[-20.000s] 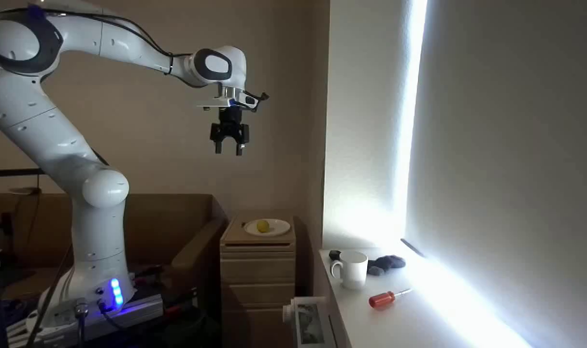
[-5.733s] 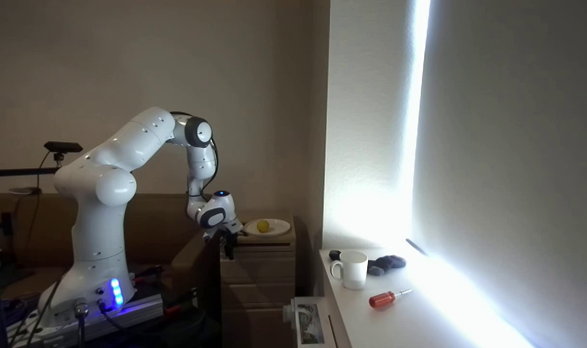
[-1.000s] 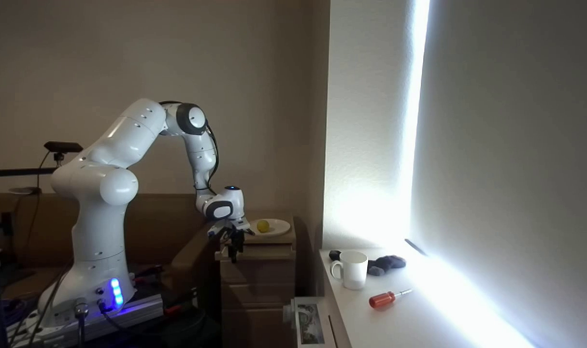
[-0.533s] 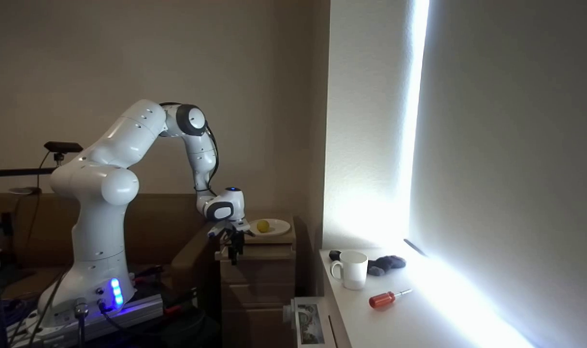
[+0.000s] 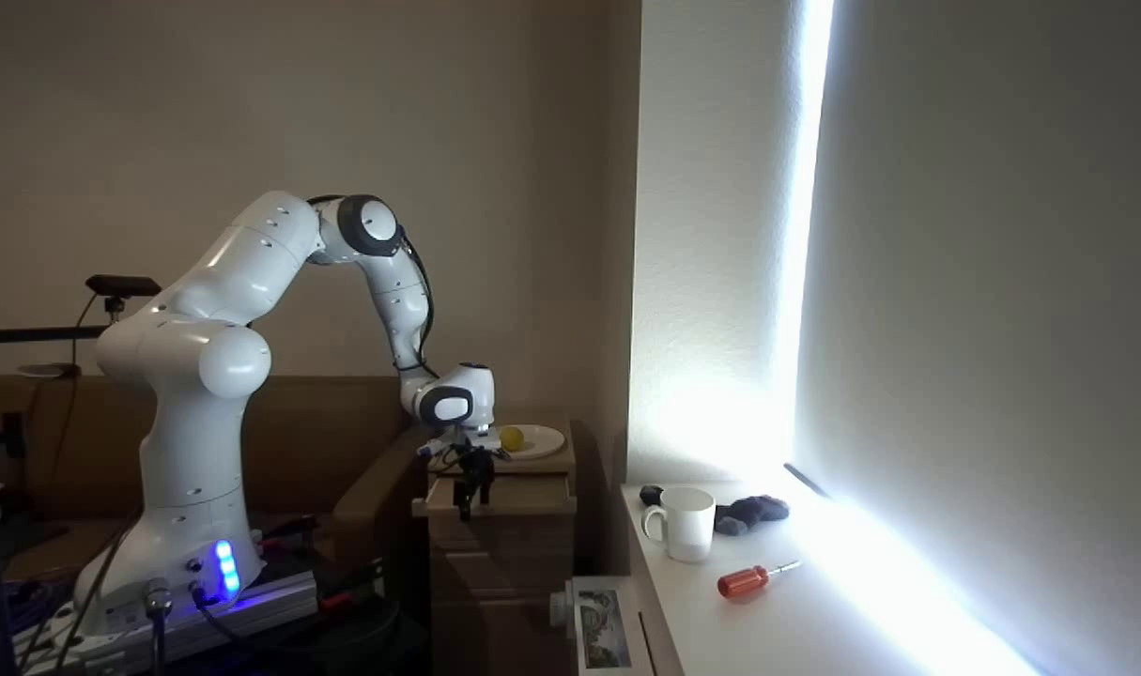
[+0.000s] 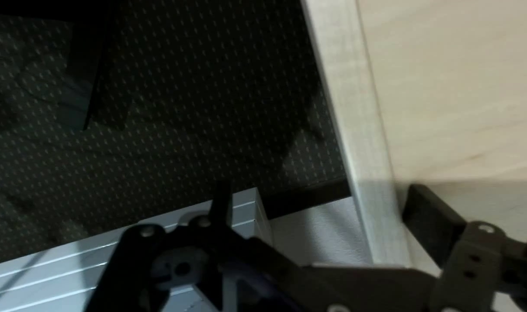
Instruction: Open the sliding tray
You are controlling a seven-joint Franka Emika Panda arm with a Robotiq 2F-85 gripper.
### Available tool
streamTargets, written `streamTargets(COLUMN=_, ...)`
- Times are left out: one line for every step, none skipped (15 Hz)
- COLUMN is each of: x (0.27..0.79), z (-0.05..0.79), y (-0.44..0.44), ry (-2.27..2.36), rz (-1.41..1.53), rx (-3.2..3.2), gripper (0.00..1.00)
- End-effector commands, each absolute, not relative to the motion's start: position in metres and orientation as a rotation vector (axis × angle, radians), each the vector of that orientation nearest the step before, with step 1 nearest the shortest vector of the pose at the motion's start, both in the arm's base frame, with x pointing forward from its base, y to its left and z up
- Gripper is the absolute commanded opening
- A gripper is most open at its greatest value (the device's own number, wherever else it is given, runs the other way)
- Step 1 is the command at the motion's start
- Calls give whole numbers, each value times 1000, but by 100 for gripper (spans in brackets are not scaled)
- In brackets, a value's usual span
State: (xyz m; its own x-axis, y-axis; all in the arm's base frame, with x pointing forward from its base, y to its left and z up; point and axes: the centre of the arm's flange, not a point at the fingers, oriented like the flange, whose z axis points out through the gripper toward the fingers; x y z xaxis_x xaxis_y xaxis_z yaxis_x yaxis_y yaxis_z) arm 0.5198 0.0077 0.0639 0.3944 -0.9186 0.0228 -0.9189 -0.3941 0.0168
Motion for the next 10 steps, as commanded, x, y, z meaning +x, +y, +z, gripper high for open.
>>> streamTargets(x=512, z=66, y=-43, ry=-1842, rz=-60, rx=2495, gripper=100)
streamTargets(x=510, z=64, y=-57, ry=-1879, rz=-69, rx=2463, gripper=100)
streamTargets(x=507, z=62, y=-70, ry=-1910, rz=-79, rx=2438, gripper=100)
streamTargets(x=504, z=59, y=-81, ry=-1941, rz=-97, rx=2410, gripper=100)
streamTargets(x=502, z=59, y=-91, ry=-1964, rz=-112, rx=2381, gripper=100)
streamTargets(x=500, z=58, y=-99, ry=-1987, rz=-130, rx=2364, gripper=100)
streamTargets(x=499, z=58, y=-105, ry=-2007, rz=-147, rx=2350, gripper=100)
streamTargets(x=498, z=60, y=-110, ry=-2024, rz=-158, rx=2336, gripper=100)
streamTargets(x=498, z=64, y=-113, ry=-2045, rz=-179, rx=2332, gripper=100)
streamTargets(x=498, z=68, y=-115, ry=-2060, rz=-192, rx=2332, gripper=100)
